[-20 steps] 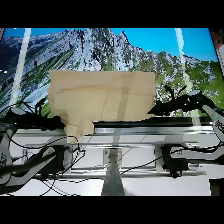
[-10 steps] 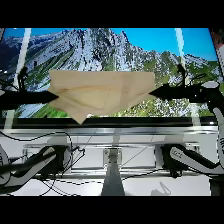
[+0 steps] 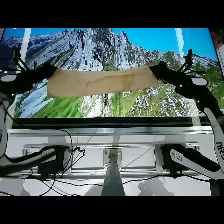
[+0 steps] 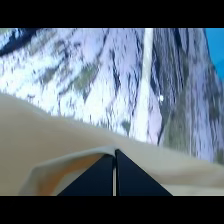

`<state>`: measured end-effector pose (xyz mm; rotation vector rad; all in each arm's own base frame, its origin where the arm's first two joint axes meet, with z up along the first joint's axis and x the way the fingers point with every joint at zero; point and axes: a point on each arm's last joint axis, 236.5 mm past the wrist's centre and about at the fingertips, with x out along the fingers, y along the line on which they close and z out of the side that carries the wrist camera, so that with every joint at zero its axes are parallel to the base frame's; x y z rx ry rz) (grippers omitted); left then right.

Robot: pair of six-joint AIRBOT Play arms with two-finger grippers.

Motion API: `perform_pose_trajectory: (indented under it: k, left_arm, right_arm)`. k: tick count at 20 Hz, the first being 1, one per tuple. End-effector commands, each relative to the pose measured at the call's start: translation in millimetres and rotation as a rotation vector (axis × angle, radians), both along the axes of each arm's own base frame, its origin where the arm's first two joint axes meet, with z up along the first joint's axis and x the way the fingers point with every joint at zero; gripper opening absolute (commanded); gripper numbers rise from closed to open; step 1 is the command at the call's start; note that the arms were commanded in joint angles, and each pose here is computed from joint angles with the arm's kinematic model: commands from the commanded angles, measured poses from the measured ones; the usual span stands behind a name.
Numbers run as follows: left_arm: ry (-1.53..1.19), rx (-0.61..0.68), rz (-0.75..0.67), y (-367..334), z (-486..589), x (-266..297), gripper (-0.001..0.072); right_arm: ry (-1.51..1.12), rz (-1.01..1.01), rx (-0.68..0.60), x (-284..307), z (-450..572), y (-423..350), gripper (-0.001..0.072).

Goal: Fold the clothes and pants, and hang the long-sleeved shirts on hangers.

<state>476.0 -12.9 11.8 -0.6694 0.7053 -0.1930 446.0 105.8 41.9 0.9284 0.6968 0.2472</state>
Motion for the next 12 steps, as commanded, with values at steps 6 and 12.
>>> perform_pose_trajectory:
  k: [6,12]
  left_arm:
    - [0.025,-0.018,0.004,-26,-39,62,0.0084]
    - [0.024,0.055,-0.014,20,-28,48,0.0707]
  right_arm:
    - [0.058,-0.13,-0.087,80,-58,-16,0.0027]
    - [0.065,0.018,-0.256,67,-81,-16,0.0553]
